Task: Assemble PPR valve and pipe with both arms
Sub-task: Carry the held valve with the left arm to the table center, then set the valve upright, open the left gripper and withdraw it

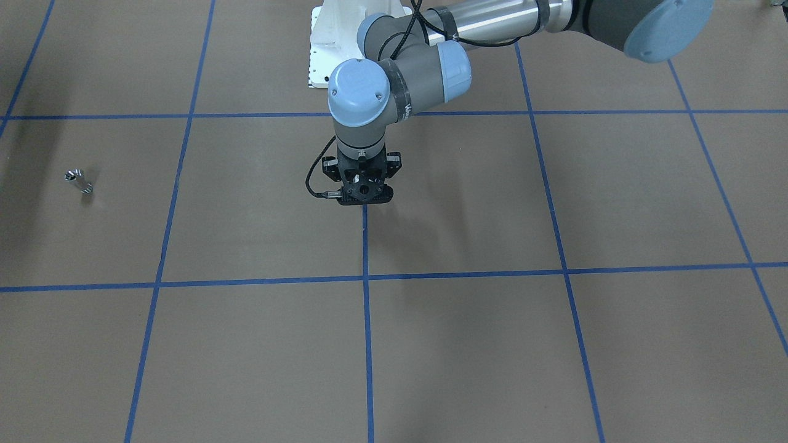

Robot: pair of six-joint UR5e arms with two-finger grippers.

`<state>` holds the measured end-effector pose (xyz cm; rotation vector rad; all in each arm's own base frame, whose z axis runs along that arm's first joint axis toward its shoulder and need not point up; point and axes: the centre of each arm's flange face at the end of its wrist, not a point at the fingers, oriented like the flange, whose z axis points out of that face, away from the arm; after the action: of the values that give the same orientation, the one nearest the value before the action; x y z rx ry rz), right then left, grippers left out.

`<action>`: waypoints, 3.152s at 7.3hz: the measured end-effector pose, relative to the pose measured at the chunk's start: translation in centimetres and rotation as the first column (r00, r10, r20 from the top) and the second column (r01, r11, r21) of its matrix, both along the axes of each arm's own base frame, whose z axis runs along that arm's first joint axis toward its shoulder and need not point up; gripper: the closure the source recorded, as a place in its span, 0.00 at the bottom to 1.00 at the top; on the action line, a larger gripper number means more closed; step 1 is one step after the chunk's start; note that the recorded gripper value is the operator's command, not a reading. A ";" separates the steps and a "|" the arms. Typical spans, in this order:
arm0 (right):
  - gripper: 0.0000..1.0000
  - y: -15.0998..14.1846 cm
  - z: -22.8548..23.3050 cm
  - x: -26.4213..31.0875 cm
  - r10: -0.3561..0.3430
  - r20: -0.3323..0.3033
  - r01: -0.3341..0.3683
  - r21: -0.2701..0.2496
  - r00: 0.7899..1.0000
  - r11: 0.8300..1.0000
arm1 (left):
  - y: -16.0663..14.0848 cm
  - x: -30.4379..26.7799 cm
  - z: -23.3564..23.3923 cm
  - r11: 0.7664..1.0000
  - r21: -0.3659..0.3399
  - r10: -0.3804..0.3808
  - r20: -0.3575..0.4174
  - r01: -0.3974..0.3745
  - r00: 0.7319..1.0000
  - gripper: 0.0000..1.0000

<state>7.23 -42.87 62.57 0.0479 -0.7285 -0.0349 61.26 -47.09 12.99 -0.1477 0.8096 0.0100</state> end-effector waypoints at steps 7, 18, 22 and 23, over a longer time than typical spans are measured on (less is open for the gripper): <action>0.00 0.0 0.0 0.0 0.000 -0.001 0.000 0.000 1.000 1.000 | 0.1 0.2 0.5 1.000 0.008 0.004 -0.007 -0.004 1.000 0.45; 0.00 -0.4 -1.3 -1.1 -0.004 0.044 0.003 0.006 0.999 1.000 | 2.3 -14.9 1.6 0.989 0.149 -0.001 -0.091 0.015 0.996 0.00; 0.00 -0.9 -7.3 -6.3 0.070 0.081 -0.065 -0.055 0.994 0.996 | 2.1 -33.9 11.6 0.906 0.399 0.138 0.031 -0.139 0.990 0.00; 0.00 -0.9 -8.4 -7.9 0.092 0.096 -0.086 -0.062 0.991 0.994 | 1.1 -38.4 14.7 0.884 0.430 0.177 0.056 -0.183 0.983 0.00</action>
<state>-0.70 -43.78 54.13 0.0271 -0.8252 0.0745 22.90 -45.96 27.66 0.2014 0.7578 0.3645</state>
